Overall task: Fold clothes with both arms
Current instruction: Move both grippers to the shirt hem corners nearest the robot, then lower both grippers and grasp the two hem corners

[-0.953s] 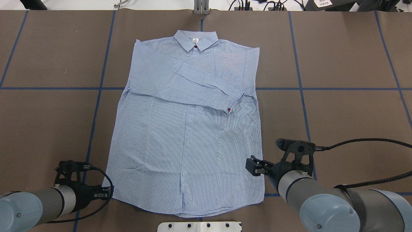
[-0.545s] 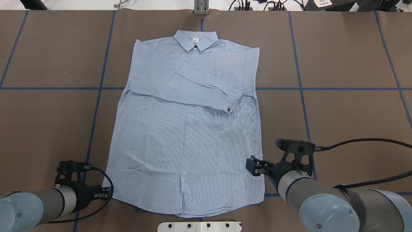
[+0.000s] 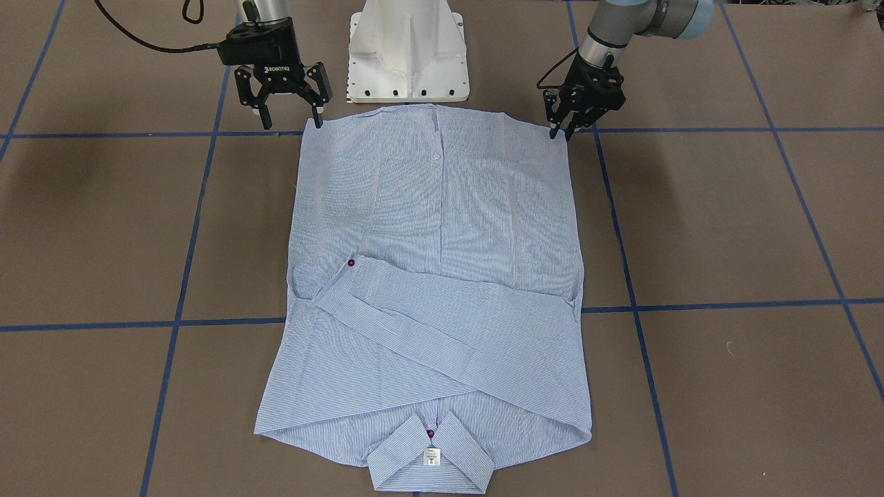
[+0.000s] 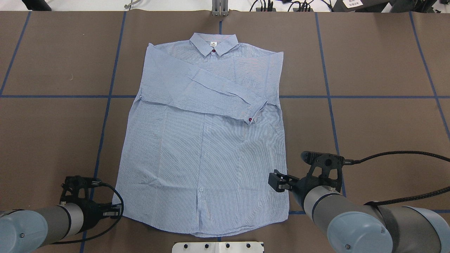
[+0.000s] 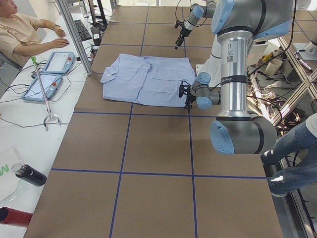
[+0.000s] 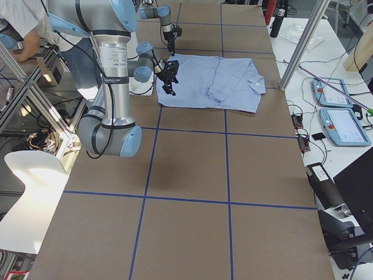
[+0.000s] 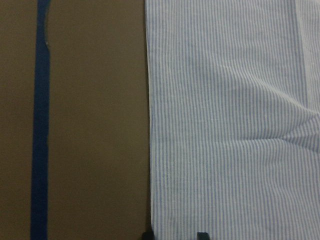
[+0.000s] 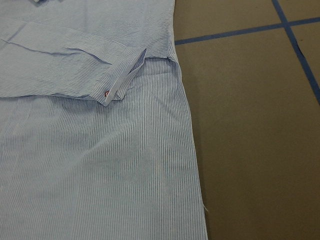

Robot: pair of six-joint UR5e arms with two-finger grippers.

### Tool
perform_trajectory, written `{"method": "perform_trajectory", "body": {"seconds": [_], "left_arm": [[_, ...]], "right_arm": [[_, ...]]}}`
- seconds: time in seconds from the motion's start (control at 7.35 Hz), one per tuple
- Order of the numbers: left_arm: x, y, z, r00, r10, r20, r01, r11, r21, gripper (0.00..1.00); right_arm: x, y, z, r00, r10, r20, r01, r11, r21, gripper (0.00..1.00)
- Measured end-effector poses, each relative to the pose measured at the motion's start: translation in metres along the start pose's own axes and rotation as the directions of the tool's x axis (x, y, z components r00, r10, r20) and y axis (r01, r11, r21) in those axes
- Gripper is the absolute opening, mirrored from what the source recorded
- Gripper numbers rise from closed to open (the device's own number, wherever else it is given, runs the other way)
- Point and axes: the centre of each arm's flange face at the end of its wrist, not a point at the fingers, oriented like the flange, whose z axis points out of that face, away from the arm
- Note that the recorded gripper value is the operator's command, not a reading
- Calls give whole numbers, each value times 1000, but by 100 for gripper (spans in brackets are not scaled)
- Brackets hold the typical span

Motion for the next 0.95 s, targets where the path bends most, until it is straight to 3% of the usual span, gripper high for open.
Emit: {"method": "perform_trajectory", "body": {"seconds": [0.14,0.27,0.68,0.82,0.95], "left_arm": [[0,0,0,1000,-1,1,1,1000,0,5],[0,0,0,1000,-1,1,1,1000,0,0],[3,-2,-3,999,-40,-9,40,999,10,0],[5,-3,-5,999,-46,-13,46,999,13,0],[6,-3,-5,999,-49,-16,49,999,14,0]], "right_arm": [[0,0,0,1000,0,-1,0,1000,0,100],[0,0,0,1000,-1,-1,1,1000,0,100],[0,9,1,1000,13,0,-13,1000,-11,98],[-1,22,2,999,35,-2,-35,999,-13,93],[-1,41,6,999,52,-6,-52,999,-5,80]]}}
